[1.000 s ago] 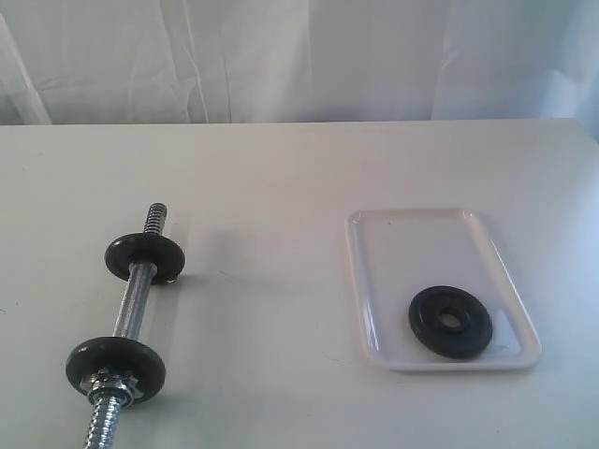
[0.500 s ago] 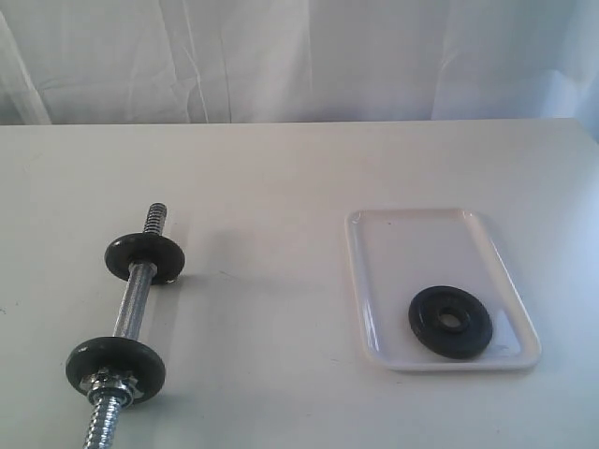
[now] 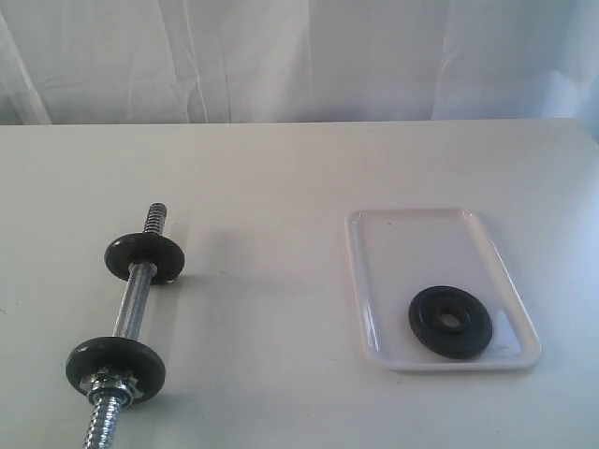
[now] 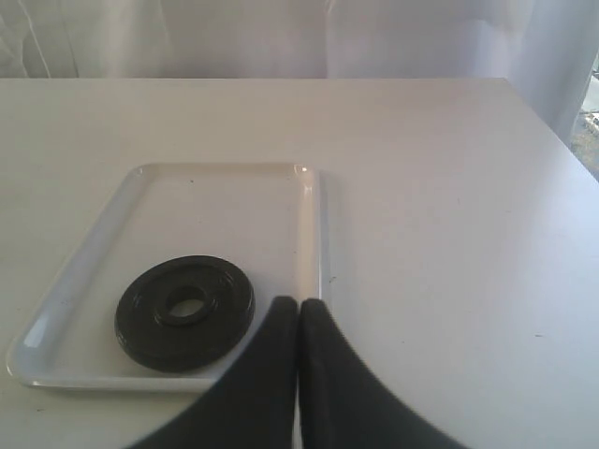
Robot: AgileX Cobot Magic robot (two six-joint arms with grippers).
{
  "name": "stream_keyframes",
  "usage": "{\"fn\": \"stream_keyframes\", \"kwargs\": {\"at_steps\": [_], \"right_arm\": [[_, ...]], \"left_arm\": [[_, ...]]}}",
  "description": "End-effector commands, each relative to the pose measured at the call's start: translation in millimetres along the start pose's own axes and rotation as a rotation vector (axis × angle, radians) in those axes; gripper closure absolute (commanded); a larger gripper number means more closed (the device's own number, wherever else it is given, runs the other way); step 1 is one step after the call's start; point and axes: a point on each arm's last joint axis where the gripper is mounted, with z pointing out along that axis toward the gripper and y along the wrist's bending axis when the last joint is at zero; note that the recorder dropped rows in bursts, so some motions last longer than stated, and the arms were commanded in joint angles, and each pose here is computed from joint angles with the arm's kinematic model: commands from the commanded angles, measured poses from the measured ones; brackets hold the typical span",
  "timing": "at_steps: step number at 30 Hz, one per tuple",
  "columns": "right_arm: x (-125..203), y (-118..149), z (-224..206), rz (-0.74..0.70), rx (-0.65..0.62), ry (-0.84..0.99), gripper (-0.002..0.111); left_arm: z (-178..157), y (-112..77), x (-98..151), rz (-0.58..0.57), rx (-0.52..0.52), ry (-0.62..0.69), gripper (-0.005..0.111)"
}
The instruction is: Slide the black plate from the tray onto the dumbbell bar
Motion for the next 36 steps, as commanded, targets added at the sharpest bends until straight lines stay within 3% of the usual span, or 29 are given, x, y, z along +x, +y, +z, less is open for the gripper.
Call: {"fn": "stream_keyframes", "kwargs": {"at_steps": [1, 5, 12, 16, 27, 32, 36], "right_arm": [[0, 0, 0, -0.002, 0.004, -0.006, 0.108], [0, 0, 0, -0.002, 0.004, -0.006, 0.108], [0, 0, 0, -0.002, 0.004, -0.006, 0.108], [0, 0, 0, -0.002, 0.004, -0.006, 0.108], [0, 0, 0, -0.002, 0.004, -0.006, 0.108], [0, 0, 0, -0.002, 0.004, -0.006, 0.108], [0, 0, 0, -0.002, 0.004, -0.006, 0.108]], "left_arm": [[-1, -3.1, -29, 0.015, 0.019, 0.091, 0.107], [2, -12.6, -60, -0.006, 0.102, 0.195, 0.107], [28, -53.5, -94, -0.046, 0.569, 0.264, 0.107], [50, -65.6, -93, -0.109, 0.741, 0.342, 0.107], [82, -84.6, -83, -0.128, 0.903, 0.451, 0.107], [103, -121.0, -66, -0.085, 1.013, 0.526, 0.107], [118, -158.0, -43, 0.042, 1.02, 0.54, 0.107]]}}
